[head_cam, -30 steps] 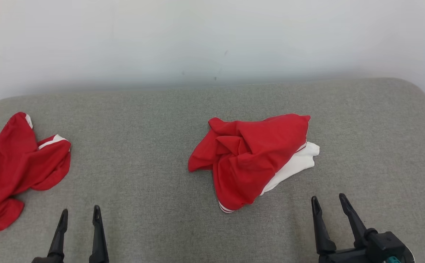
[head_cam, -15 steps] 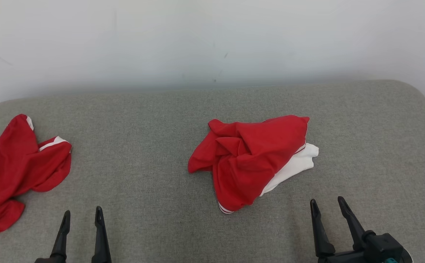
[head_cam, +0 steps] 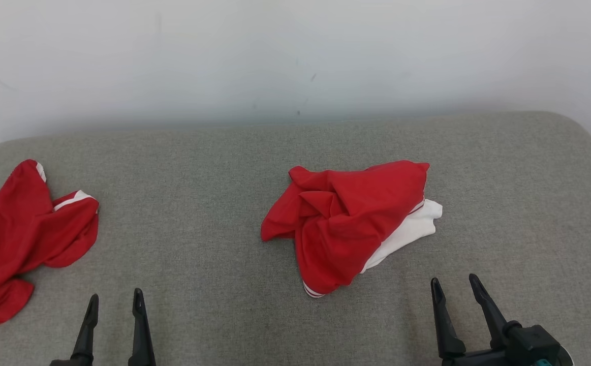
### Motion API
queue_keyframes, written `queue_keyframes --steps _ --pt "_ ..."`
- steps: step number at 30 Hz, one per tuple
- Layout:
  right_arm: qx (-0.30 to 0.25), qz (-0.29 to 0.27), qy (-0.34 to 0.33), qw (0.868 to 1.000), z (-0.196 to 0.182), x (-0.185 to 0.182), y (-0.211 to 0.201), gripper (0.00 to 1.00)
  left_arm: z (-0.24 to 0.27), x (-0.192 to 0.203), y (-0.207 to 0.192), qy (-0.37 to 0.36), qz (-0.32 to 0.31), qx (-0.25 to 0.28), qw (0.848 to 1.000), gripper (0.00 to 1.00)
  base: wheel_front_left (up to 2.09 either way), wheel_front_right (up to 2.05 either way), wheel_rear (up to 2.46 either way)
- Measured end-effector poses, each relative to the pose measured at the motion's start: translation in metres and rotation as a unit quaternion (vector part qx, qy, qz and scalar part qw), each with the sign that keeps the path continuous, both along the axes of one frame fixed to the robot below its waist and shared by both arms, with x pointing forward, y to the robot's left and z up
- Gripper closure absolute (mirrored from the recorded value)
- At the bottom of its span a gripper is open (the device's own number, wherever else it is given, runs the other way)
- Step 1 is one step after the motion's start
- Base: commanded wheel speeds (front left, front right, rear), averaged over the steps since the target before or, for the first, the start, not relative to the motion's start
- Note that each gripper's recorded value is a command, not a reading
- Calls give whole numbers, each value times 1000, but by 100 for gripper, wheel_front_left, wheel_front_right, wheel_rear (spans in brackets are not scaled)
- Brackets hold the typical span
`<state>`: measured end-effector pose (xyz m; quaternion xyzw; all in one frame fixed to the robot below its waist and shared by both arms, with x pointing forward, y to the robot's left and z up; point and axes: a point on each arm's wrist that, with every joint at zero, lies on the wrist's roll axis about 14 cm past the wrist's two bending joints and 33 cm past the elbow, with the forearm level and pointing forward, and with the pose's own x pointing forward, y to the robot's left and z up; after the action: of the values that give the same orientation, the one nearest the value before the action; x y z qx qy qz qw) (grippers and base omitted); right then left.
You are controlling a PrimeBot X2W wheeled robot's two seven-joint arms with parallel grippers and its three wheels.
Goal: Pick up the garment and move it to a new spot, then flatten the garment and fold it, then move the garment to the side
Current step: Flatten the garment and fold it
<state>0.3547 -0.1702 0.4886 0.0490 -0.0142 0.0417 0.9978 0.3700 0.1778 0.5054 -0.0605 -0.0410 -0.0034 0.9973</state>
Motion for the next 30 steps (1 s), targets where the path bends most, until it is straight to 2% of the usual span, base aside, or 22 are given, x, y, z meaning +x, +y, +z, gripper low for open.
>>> queue_keyframes --steps 30 --pt "5 -8 9 1000 -6 0 -5 0 -4 3 -3 5 -6 3 1000 0 0 0 0"
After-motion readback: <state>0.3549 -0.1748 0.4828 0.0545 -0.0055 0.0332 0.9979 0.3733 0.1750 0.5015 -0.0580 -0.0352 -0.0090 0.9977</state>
